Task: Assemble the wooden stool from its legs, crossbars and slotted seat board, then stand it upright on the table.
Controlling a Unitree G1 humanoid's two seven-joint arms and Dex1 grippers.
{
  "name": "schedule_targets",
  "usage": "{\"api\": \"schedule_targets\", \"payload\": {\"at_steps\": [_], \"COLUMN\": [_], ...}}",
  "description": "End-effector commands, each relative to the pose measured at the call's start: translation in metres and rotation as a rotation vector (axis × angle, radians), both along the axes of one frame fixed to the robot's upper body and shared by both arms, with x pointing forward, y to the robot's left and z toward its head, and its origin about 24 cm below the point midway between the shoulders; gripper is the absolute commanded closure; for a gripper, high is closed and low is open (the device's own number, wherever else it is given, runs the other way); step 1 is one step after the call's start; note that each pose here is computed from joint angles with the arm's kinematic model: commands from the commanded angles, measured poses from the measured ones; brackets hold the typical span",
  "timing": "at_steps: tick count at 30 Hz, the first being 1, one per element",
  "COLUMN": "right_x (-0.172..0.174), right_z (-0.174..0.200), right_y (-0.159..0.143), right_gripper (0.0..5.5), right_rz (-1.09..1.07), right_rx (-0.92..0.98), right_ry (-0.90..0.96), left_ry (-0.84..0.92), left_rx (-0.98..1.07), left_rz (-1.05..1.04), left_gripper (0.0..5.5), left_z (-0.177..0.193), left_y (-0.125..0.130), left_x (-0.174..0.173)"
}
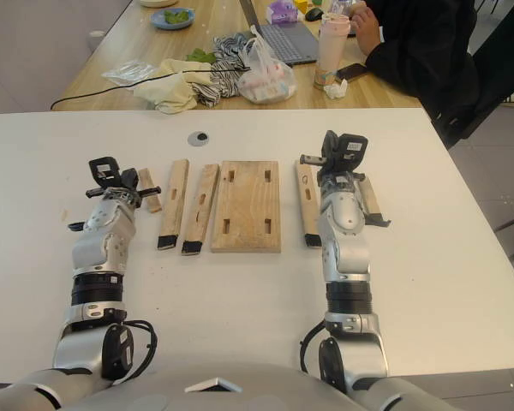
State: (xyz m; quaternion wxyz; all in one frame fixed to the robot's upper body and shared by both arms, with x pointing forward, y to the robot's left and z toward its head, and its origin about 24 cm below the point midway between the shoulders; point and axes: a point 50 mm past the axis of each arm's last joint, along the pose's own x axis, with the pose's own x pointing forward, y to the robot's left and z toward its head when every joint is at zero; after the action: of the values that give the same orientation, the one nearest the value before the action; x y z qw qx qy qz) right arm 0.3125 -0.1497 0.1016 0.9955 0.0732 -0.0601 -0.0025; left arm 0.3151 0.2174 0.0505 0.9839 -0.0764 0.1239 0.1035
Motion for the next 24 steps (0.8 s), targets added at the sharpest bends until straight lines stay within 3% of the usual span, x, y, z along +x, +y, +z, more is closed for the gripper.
{"api": "schedule_targets", "payload": {"at_steps": [1,7,13,24], "right_x": [0.007,0.005,0.008,0.01], "right_z": [0.012,0.009,0.011,0.008], "right_y": [-0.007,-0.01,-0.011,-0.008], "right_gripper": [5.49,5.49,5.5,5.5], "right_rz": [0.013,0.017,0.006,0.015], "right_rx": [-0.035,-0.045,-0.043,-0.045], "right_ry": [-0.024,-0.011,-0.015,-0.013], "left_ry": [-0.024,-0.012,0.026,0.2], "left_rx": [0.035,0.064,0.085,0.026], "left_rz": [-0.033,-0.077,-0.082,0.014], "left_gripper": [5.5,5.5,4.71,3.16], "left_z": [0.005,0.002,0.006,-0.018], "left_y": [-0.01,-0.018,-0.012,0.0], "left_x": [0.0,-0.002,-0.001,-0.001]}}
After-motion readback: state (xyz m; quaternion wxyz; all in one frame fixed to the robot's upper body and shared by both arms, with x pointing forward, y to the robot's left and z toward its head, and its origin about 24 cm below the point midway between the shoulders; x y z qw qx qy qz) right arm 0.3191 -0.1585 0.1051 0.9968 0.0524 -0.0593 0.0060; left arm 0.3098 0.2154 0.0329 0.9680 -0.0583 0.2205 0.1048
